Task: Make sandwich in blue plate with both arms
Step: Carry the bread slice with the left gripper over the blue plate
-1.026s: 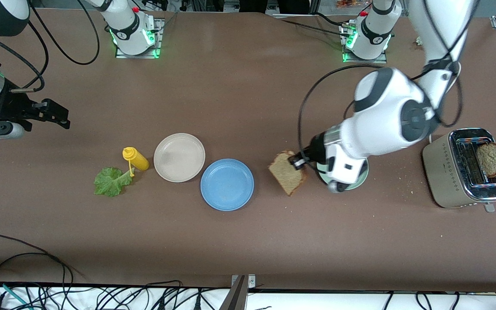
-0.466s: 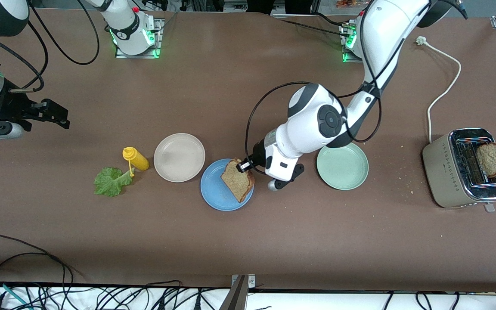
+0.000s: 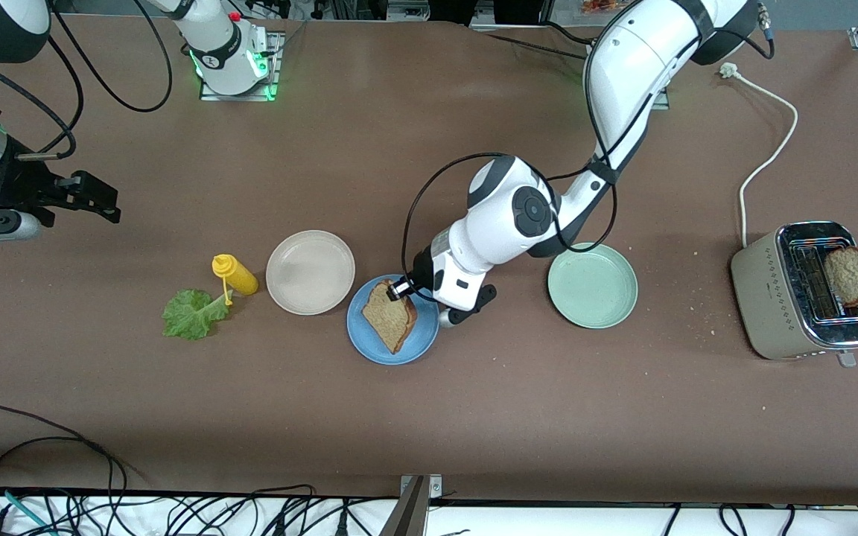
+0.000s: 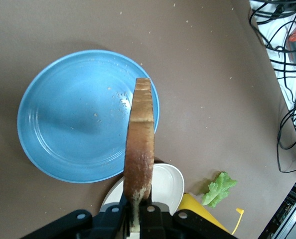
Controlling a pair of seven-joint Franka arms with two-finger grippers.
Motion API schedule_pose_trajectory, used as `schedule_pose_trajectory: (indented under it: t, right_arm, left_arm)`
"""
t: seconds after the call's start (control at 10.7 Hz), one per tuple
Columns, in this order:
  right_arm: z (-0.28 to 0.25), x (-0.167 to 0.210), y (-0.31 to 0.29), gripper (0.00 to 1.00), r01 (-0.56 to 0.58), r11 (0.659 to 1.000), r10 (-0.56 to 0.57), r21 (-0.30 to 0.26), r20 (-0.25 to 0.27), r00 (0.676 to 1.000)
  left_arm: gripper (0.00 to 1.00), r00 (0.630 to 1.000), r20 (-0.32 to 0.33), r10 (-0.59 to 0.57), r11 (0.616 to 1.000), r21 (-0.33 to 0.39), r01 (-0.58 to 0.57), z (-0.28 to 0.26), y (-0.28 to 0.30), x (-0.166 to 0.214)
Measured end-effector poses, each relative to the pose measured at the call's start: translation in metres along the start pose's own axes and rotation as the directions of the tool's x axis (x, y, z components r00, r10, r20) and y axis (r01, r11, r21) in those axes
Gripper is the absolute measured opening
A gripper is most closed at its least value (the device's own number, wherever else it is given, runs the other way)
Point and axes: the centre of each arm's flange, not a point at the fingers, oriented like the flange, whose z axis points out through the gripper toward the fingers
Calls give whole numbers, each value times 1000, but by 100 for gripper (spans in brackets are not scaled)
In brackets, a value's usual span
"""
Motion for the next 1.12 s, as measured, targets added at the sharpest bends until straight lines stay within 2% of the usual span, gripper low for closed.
schedule_pose_trajectory:
  t: [0.47,0.93,1.12]
  right_arm:
    - [0,0,0,100,0,1000,0,0,0,1000]
    - [0,0,0,100,-1,1000,1,0,0,1000]
    - [0,0,0,100,-1,1000,1,0,0,1000]
  left_arm:
    - [9,1000,-18,17,1000,22,-17,35,-9,-3]
    - [9,1000,-10,25,999,41,-24,58,-16,-10]
    - [15,1000,-11,24,999,39,-24,58,-16,-10]
